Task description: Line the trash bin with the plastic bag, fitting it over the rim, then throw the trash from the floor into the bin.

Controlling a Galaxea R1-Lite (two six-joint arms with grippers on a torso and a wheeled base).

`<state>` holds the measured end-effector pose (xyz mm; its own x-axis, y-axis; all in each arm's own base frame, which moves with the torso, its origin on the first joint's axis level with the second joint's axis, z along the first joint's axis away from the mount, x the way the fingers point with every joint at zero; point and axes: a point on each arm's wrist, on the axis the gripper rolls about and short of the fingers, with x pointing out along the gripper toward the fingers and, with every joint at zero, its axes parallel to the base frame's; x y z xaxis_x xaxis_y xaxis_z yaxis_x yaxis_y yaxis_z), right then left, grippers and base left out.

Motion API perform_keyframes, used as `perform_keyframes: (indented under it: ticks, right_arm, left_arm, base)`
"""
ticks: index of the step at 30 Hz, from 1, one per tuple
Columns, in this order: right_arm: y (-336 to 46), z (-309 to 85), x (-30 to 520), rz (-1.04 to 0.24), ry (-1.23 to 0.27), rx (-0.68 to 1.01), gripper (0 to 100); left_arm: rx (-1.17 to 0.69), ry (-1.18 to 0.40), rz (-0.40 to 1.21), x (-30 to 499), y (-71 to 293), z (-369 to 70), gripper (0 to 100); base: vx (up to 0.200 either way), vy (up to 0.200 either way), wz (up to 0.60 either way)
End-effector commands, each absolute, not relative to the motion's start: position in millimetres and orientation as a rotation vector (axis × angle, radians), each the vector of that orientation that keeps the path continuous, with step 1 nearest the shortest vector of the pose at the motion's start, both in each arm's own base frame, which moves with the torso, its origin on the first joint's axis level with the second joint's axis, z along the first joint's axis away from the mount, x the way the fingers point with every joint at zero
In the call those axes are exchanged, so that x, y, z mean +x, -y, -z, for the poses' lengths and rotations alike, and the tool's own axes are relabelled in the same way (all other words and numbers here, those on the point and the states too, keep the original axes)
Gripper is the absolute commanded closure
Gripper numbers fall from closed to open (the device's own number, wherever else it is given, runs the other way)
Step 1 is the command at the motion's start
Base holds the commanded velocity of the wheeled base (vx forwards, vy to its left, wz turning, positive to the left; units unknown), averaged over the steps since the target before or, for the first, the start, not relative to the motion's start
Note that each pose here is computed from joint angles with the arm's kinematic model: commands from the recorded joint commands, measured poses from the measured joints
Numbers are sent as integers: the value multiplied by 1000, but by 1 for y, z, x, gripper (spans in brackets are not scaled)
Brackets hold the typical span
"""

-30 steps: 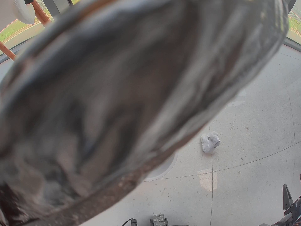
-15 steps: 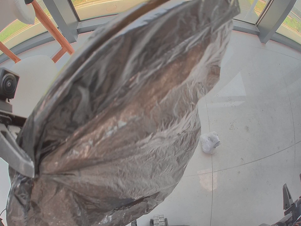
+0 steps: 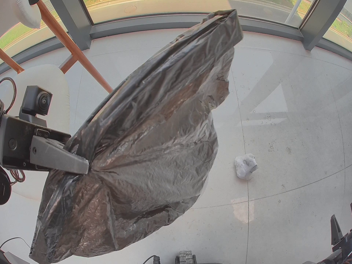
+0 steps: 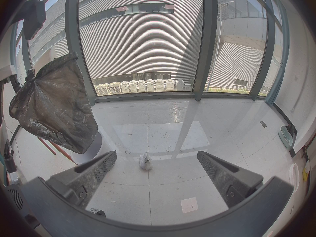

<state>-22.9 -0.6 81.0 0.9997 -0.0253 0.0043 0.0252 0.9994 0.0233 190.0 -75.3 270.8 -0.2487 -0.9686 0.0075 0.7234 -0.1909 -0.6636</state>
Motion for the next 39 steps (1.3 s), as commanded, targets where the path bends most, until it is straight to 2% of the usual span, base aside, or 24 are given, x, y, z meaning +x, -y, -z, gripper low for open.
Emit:
perform_keyframes:
  ticks: [1, 14, 22, 34, 39]
  right_arm:
    - [1, -76, -22, 25, -3, 23, 0]
    - [1, -76, -22, 25, -3, 23, 0]
    - [1, -76, -22, 25, -3, 23, 0]
    - [1, -76, -22, 26, -3, 24, 0]
    - [1, -76, -22, 26, -3, 24, 0]
  left_arm:
    - [-539, -662, 1681, 198, 64, -265, 100]
    - [-618, -759, 1651, 198, 64, -212, 100]
    - [-586, -733, 1679, 222, 73, -187, 100]
    - [-603, -821, 1735, 211, 90, -179, 100]
    - [-635, -891, 1739, 184, 87, -195, 100]
  base:
    - [0, 0, 0]
    - [0, 0, 0]
    - [0, 0, 0]
    - [0, 0, 0]
    - [0, 0, 0]
